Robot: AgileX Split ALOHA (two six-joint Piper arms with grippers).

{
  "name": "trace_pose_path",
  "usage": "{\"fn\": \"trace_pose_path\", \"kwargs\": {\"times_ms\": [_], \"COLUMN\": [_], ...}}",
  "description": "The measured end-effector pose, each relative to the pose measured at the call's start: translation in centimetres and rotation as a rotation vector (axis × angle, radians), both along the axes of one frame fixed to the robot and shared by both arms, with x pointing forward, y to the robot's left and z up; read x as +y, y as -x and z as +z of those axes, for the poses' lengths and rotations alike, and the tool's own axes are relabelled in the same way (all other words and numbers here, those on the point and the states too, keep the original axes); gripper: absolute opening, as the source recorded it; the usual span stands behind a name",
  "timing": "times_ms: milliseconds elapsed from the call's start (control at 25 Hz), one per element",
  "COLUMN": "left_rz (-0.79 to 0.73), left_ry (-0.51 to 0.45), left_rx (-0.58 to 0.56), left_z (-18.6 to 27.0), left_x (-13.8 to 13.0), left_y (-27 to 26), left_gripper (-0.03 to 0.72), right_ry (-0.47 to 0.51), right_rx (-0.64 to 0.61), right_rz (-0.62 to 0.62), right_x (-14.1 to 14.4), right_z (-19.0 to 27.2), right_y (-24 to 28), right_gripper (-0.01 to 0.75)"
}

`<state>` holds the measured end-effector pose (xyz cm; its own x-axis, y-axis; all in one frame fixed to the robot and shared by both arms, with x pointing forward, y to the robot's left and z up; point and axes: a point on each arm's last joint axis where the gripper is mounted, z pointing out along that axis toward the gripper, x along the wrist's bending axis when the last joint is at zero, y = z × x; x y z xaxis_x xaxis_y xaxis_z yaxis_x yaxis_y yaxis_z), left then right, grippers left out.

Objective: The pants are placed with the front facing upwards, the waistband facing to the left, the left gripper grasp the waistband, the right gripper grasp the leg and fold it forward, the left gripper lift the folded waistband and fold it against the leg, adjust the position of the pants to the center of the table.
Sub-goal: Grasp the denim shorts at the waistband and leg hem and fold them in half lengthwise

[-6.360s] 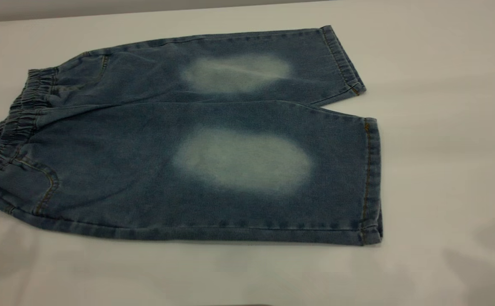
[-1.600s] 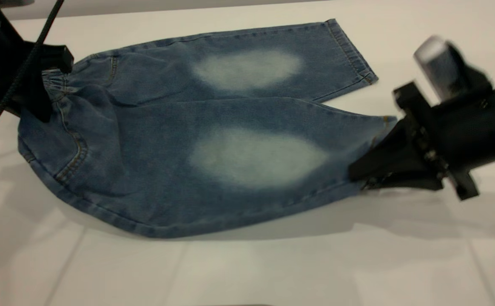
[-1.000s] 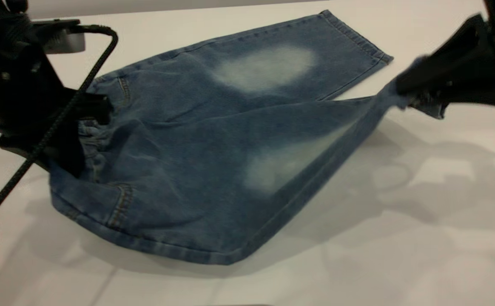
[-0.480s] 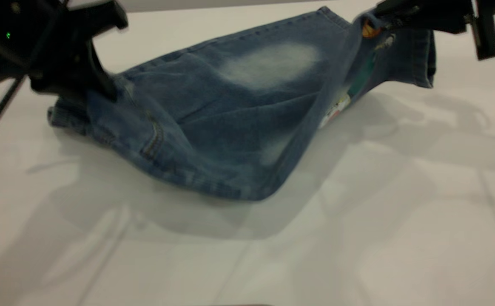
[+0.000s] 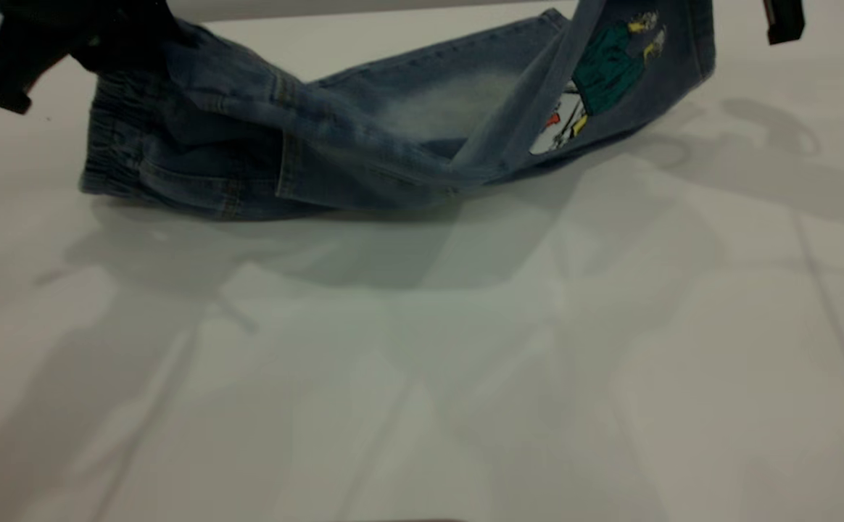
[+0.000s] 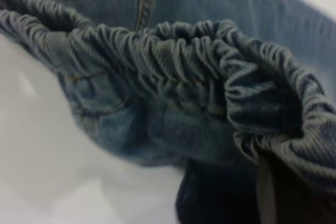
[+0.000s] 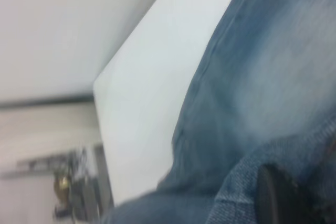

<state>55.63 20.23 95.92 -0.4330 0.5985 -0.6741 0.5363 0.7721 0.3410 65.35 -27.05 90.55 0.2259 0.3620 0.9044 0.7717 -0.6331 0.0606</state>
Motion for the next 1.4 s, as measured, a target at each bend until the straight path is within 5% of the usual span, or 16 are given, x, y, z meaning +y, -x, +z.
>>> {"fn": "trace_pose_path", "kwargs": {"times_ms": [600, 1120, 1400], "left_rz": [0.377, 0.447, 0.334], "left_ry": [0.123, 0.046, -0.021], "left_rx": [-0.091, -0.208, -0.284], "left_z": [-6.2, -9.3, -9.2], "left_x": [1.6, 2.5, 2.1], "left_y": [-3.0, -3.8, -4.2], "left_gripper": [0.084, 0.101, 0.293], "right_ry": [-0.025, 0.012, -0.002], "right_rx": [0.092, 0.111, 0.121], "right_rz": [-0.136, -0.181, -0.185], "right_x": [1.6, 2.7, 2.7], "right_z": [-5.7, -6.9, -6.9], "right_y": [-6.8, -8.0, -8.0], "right_gripper": [0.033, 0.048, 0.193]}}
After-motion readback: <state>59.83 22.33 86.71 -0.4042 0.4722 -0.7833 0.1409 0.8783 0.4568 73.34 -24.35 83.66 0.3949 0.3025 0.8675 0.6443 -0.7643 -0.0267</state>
